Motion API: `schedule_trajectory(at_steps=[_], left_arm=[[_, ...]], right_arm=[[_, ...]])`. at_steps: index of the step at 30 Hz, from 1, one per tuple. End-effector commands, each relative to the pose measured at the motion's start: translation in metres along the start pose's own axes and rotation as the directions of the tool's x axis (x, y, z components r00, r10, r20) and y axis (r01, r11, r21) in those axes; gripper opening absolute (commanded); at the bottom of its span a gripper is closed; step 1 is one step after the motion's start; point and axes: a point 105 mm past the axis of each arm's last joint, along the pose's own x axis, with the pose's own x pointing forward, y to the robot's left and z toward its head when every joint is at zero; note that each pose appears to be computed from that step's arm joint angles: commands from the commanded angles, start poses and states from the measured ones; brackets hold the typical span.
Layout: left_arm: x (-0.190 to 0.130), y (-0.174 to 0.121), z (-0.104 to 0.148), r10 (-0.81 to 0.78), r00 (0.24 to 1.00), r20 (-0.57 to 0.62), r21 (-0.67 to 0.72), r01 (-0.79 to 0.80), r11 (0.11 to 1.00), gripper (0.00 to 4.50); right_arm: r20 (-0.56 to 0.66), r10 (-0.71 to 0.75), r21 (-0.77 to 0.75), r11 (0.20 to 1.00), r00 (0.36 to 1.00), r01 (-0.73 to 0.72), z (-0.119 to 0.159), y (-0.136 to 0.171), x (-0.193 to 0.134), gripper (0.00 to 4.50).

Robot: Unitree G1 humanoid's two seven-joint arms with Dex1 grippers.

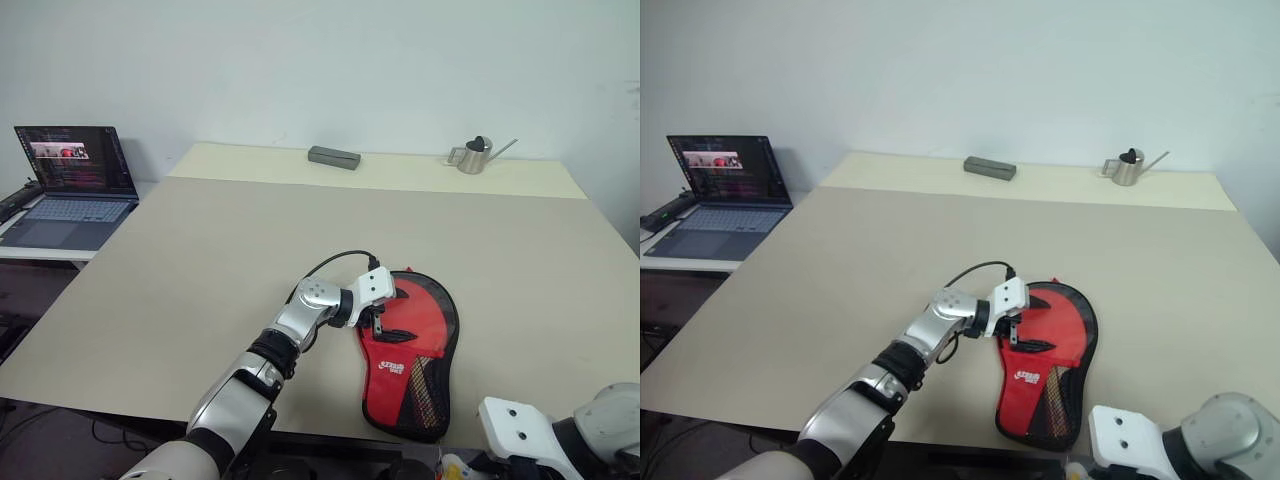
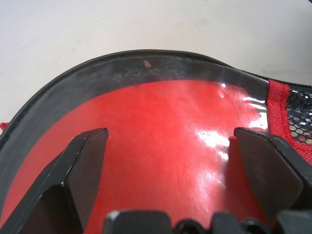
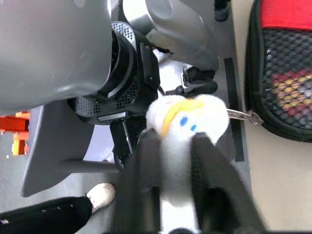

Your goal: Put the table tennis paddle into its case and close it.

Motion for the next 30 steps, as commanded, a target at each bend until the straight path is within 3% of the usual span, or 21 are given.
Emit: schedule_trajectory(at_steps=[1,6,10,18,25,30], left_arm=[[-0.006,-0.039,-0.090,-0.095,0.948,-0.303,-0.184,0.039,0.982,4.50],[-0.004,-0.039,-0.088,-0.087,0.954,-0.289,-0.182,0.034,0.983,4.50],[0.001,-0.037,-0.076,-0.078,0.969,-0.233,-0.182,0.035,0.983,4.50],[-0.008,-0.026,-0.039,-0.047,0.995,-0.093,-0.114,0.036,0.993,4.50],[-0.025,-0.020,0.009,-0.029,0.999,0.041,-0.035,0.030,0.999,4.50],[-0.059,-0.009,0.043,0.026,0.995,0.093,0.040,-0.030,0.999,4.50]], right_arm=[[0.031,0.062,-0.038,0.997,0.998,-0.061,0.012,0.012,-0.005,2.05],[0.166,0.027,-0.025,0.999,0.986,-0.023,0.032,0.006,-0.015,3.75],[0.266,-0.121,0.007,0.992,0.956,0.123,0.045,-0.033,-0.033,3.75],[0.295,-0.283,0.026,0.957,0.912,0.289,0.042,-0.087,-0.075,3.75],[0.303,-0.344,0.027,0.935,0.889,0.353,0.037,-0.115,-0.090,3.75],[0.342,-0.350,0.004,0.928,0.872,0.372,0.044,-0.127,-0.097,3.75]])
